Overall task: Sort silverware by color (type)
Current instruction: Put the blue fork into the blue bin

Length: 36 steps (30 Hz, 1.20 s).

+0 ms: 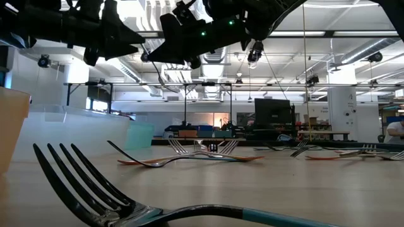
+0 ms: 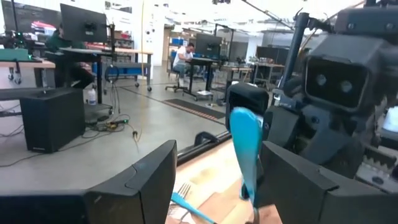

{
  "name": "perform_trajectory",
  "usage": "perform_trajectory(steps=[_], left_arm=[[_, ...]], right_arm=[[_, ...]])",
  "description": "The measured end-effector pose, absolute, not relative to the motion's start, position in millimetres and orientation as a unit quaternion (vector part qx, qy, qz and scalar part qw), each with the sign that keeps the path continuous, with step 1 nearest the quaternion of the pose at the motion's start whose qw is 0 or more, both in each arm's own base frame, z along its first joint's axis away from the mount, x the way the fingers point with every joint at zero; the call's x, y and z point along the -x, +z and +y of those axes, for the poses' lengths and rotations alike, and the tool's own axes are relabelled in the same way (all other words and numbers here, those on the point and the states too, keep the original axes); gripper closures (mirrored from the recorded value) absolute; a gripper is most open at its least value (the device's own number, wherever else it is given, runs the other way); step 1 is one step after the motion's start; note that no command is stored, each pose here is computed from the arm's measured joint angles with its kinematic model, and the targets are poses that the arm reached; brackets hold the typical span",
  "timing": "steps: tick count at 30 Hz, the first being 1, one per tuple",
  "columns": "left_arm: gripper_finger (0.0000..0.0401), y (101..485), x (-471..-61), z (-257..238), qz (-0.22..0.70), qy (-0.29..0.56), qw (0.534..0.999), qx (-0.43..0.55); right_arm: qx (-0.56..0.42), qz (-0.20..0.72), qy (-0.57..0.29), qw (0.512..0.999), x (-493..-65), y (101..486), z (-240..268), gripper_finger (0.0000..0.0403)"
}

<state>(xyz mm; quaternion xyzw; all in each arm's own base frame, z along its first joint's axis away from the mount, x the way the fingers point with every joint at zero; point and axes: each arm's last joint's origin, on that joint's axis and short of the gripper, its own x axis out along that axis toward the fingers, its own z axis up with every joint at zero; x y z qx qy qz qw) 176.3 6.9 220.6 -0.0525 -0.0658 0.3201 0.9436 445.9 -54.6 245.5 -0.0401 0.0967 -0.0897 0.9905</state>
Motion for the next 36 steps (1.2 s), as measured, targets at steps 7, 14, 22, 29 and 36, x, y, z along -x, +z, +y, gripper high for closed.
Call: perform_trajectory(steps=[7,14,22,29,36], left_arm=[[0.0189,223.1,-176.0,6.9,-0.079,0.318,0.943,0.058],[0.0234,223.5,-176.5,6.2,-0.081,0.304,0.947,0.06],[0.0377,223.5,-177.1,5.2,-0.083,0.286,0.952,0.066],[0.0399,223.7,-177.0,5.4,-0.085,0.287,0.952,0.071],[0.04,227.0,-173.1,6.9,-0.08,0.315,0.945,0.032]], right_arm=[[0.063,0.099,-0.084,0.99,-446.4,245.4,-50.3,0.039],[0.07,0.099,-0.084,0.989,-446.5,245.6,-49.0,0.039],[0.066,0.098,-0.088,0.989,-446.6,246.2,-49.3,0.039],[0.066,0.098,-0.106,0.987,-446.6,247.0,-50.3,0.0391],[0.072,0.097,-0.166,0.979,-444.1,251.7,-55.7,0.0391]])
